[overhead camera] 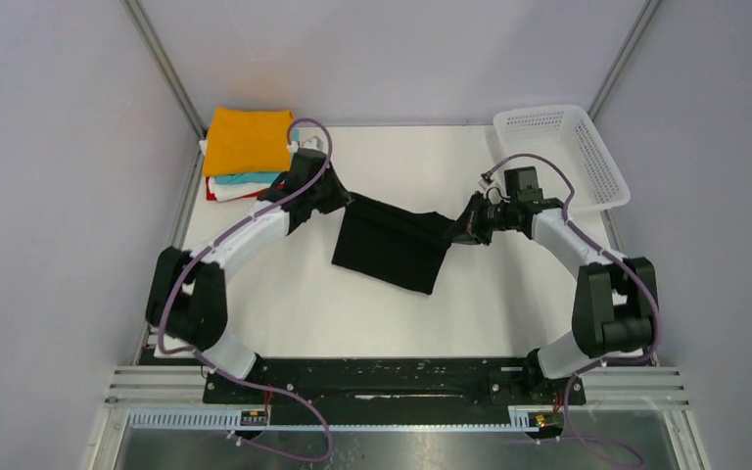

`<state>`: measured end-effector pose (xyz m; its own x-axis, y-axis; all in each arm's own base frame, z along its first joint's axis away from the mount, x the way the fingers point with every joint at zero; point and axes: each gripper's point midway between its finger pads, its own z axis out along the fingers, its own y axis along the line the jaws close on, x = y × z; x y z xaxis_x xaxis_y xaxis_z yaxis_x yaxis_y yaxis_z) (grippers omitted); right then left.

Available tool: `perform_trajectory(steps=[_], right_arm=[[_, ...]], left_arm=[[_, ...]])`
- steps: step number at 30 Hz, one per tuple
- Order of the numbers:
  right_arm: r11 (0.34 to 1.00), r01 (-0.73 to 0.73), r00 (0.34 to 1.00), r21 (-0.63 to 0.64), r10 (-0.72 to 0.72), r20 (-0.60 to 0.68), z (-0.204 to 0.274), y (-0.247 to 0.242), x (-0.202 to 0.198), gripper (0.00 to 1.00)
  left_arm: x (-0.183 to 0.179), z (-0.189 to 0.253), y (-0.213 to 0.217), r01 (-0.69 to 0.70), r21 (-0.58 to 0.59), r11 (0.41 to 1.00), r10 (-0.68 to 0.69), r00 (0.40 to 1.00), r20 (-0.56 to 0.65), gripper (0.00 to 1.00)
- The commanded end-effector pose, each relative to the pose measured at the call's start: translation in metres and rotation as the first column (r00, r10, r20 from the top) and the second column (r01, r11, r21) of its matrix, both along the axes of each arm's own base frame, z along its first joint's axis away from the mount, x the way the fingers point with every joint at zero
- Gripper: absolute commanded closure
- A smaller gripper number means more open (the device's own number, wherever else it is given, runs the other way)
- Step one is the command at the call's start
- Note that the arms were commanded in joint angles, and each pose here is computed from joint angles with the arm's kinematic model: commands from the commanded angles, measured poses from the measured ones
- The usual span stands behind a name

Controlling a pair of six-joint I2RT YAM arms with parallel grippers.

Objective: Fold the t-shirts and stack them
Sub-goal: Fold the long partially folded tshirt into a neat square

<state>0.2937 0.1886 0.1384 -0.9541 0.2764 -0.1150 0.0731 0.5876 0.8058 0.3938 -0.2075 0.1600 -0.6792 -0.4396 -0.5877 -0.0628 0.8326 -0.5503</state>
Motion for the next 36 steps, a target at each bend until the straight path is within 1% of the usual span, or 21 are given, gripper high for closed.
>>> perform_trajectory(steps=[1,2,4,6,7,8,9,10,11,12,13,14,15,18,21,25,28,32,34,36], right_arm=[[0.999,0.035,0.999,0.036,-0.035,-0.011,-0.001,-0.004,0.026,1.00],[0.998,0.049,0.999,0.036,-0.049,-0.013,-0.005,-0.006,0.032,1.00],[0.996,0.082,0.996,0.039,-0.081,-0.032,-0.015,-0.010,0.043,0.96],[0.993,0.113,0.992,0.035,-0.111,-0.055,-0.028,-0.013,0.057,0.94],[0.992,0.125,0.990,0.029,-0.123,-0.070,-0.035,-0.015,0.062,0.90],[0.991,0.133,0.989,0.026,-0.130,-0.076,-0.040,-0.016,0.068,0.86],[0.990,0.143,0.987,0.019,-0.141,-0.082,-0.043,-0.017,0.073,0.82],[0.988,0.152,0.986,0.013,-0.150,-0.078,-0.044,-0.019,0.078,0.74],[0.987,0.161,0.985,0.002,-0.160,-0.067,-0.044,-0.021,0.082,0.60],[0.985,0.174,0.983,-0.009,-0.175,-0.053,-0.042,-0.022,0.087,0.44],[0.982,0.189,0.981,-0.020,-0.189,-0.035,-0.037,-0.025,0.091,0.11],[0.979,0.201,0.979,-0.035,-0.202,-0.016,-0.033,-0.028,0.093,0.02],[0.976,0.210,0.978,-0.051,-0.210,0.006,-0.028,-0.030,0.094,0.01],[0.965,0.240,0.970,-0.103,-0.235,0.059,-0.016,-0.040,0.089,0.00],[0.967,0.224,0.973,-0.122,-0.214,0.090,-0.010,-0.041,0.071,0.00],[0.977,0.141,0.982,-0.157,-0.117,0.148,-0.007,-0.025,0.039,0.01],[0.982,0.071,0.981,-0.176,-0.038,0.188,-0.008,-0.003,0.029,0.01],[0.987,0.021,0.984,-0.158,0.007,0.177,-0.009,0.020,0.032,0.01],[0.989,0.028,0.982,-0.148,0.000,0.186,-0.007,0.025,0.042,0.00],[0.985,0.063,0.980,-0.162,-0.031,0.195,-0.009,0.026,0.060,0.01]], left_arm=[[0.048,0.010,0.009,-0.043,0.013,0.999,0.042,0.997,0.067,1.00],[0.054,0.004,0.007,-0.043,0.017,0.999,0.042,0.998,0.056,1.00],[0.063,-0.007,-0.001,-0.017,0.009,1.000,0.017,1.000,0.021,0.99],[0.072,-0.019,-0.005,-0.014,0.016,1.000,0.014,1.000,-0.013,0.96],[0.076,-0.023,-0.007,-0.011,0.017,1.000,0.011,1.000,-0.022,0.93],[0.080,-0.025,-0.009,-0.006,0.015,1.000,0.007,1.000,-0.026,0.88],[0.085,-0.021,-0.011,-0.002,0.010,1.000,0.002,1.000,-0.019,0.74],[0.088,-0.021,-0.012,0.004,0.012,1.000,-0.004,1.000,-0.019,0.55],[0.091,-0.016,-0.013,0.008,0.012,1.000,-0.008,1.000,-0.010,0.40],[0.092,-0.011,-0.012,0.009,0.015,1.000,-0.009,1.000,-0.004,0.28],[0.092,-0.004,-0.013,0.017,0.018,1.000,-0.017,1.000,0.009,0.14],[0.090,0.002,-0.013,0.027,0.016,1.000,-0.027,0.999,0.019,0.03],[0.088,0.009,-0.013,0.035,0.010,0.999,-0.035,0.999,0.036,0.01],[0.074,0.022,-0.018,0.086,-0.022,0.996,-0.085,0.995,0.059,0.01],[0.051,0.024,-0.026,0.157,-0.063,0.986,-0.154,0.987,0.051,0.01],[0.023,0.016,-0.041,0.230,-0.093,0.969,-0.227,0.973,0.043,0.01],[0.011,0.012,-0.056,0.278,-0.107,0.955,-0.276,0.960,0.037,0.01],[0.007,0.003,-0.075,0.334,-0.131,0.934,-0.335,0.942,0.012,0.01],[0.011,-0.007,-0.079,0.334,-0.131,0.933,-0.338,0.941,-0.007,0.01],[0.021,-0.017,-0.083,0.335,-0.121,0.934,-0.341,0.940,-0.030,0.01]])
